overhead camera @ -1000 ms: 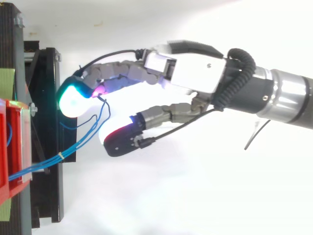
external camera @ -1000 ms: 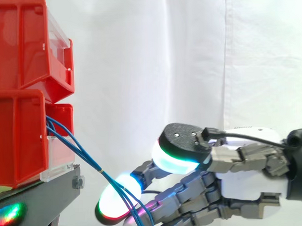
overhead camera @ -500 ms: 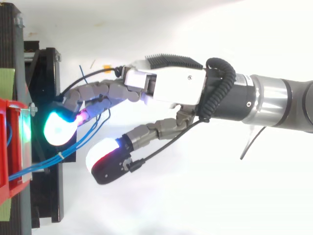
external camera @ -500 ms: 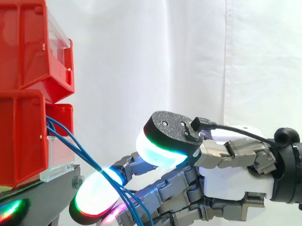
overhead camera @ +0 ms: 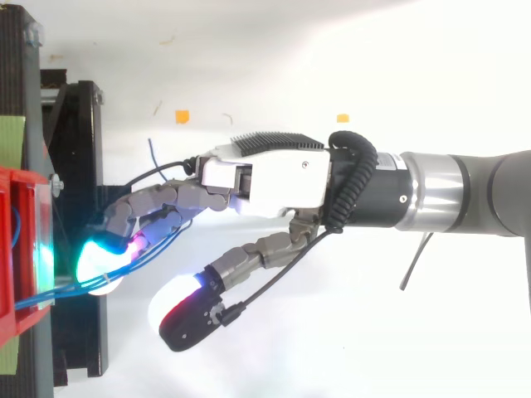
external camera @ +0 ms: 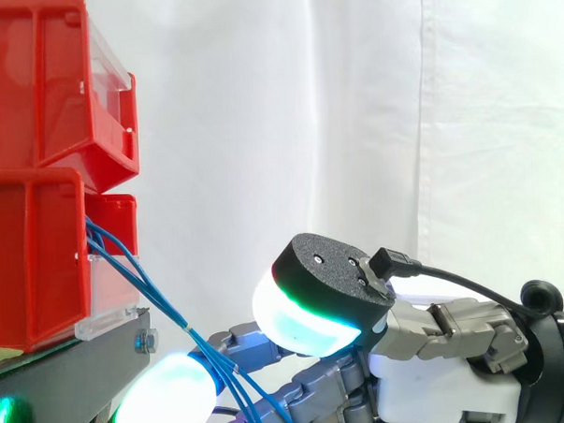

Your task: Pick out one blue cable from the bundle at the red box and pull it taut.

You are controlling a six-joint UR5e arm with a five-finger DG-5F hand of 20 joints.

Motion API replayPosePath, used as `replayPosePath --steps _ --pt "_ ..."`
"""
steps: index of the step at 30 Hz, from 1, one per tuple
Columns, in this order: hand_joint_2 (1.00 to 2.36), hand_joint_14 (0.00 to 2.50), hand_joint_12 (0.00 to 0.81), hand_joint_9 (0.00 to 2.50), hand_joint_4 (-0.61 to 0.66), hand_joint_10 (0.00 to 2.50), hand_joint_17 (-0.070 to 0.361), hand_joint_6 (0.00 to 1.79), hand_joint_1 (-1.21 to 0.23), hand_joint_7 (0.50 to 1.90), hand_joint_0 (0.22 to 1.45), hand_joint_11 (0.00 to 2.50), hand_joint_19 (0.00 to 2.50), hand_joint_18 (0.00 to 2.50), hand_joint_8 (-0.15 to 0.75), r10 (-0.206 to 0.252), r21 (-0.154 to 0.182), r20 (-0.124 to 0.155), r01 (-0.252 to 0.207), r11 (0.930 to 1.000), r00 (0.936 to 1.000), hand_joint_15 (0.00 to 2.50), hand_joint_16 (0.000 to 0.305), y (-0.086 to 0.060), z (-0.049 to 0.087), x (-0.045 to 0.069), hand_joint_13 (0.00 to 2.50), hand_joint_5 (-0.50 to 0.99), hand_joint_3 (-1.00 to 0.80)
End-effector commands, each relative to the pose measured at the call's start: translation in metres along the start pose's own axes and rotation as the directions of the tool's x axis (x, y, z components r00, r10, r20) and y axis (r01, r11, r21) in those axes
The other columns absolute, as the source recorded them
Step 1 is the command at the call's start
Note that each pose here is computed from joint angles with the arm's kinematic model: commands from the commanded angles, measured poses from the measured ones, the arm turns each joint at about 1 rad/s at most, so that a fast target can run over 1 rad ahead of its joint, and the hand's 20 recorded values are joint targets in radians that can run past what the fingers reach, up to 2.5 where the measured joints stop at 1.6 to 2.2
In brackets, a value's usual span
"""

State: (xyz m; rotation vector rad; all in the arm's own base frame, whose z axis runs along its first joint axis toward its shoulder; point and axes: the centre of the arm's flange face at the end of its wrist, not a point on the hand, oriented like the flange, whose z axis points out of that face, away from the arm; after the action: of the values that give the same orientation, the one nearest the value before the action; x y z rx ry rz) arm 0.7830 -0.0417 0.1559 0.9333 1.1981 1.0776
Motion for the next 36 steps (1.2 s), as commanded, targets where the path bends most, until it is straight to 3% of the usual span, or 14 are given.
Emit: replayPosePath --steps 1,5,13,23,26,29,36 --pt "1.0 0.0 0.416 0.71 0.29 0.01 0.134 0.5 -0.6 0.89 0.55 0.13 0.54 0.42 0.31 0.016 -0.003 -0.005 -0.016 0.9999 0.9999 0.13 0.06 -0.001 0.001 0.001 0.39 -0.17 -0.44" --pt "1.01 0.01 0.415 0.72 0.3 0.01 0.133 0.5 -0.58 0.91 0.57 0.13 0.55 0.42 0.31 0.016 -0.02 -0.004 -0.016 0.9997 0.9999 0.14 0.059 0.002 0.004 0.002 0.4 -0.16 -0.42" --pt "1.01 0.01 0.41 0.74 0.29 0.01 0.131 0.5 -0.55 0.94 0.58 0.16 0.56 0.43 0.31 0.021 -0.023 -0.002 -0.021 0.9995 0.9998 0.15 0.058 0.002 0.004 -0.001 0.41 -0.15 -0.4" --pt "1.02 0.01 0.41 0.75 0.26 0.01 0.131 0.5 -0.6 1.05 0.6 0.17 0.57 0.43 0.31 0.039 -0.037 -0.032 -0.04 0.9985 0.9987 0.16 0.058 0.006 0.008 -0.007 0.42 -0.14 -0.25" --pt "1.01 0.01 0.411 0.76 0.26 0.01 0.131 0.5 -0.6 1.07 0.6 0.19 0.58 0.43 0.307 0.043 -0.038 -0.029 -0.045 0.9983 0.9986 0.16 0.058 0.006 0.008 -0.01 0.42 -0.14 -0.26" --pt "1.02 0.01 0.414 0.86 0.24 0.01 0.131 0.5 -0.58 1.11 0.6 0.36 0.58 0.43 0.315 0.046 -0.037 -0.031 -0.047 0.9982 0.9985 0.18 0.058 0.006 0.008 -0.012 0.42 -0.14 -0.24" --pt "1.01 0.01 0.416 0.86 0.24 0.01 0.132 0.5 -0.51 1.11 0.59 0.37 0.59 0.42 0.315 0.045 -0.04 -0.031 -0.047 0.9981 0.9985 0.18 0.059 0.007 0.009 -0.014 0.42 -0.13 -0.32"
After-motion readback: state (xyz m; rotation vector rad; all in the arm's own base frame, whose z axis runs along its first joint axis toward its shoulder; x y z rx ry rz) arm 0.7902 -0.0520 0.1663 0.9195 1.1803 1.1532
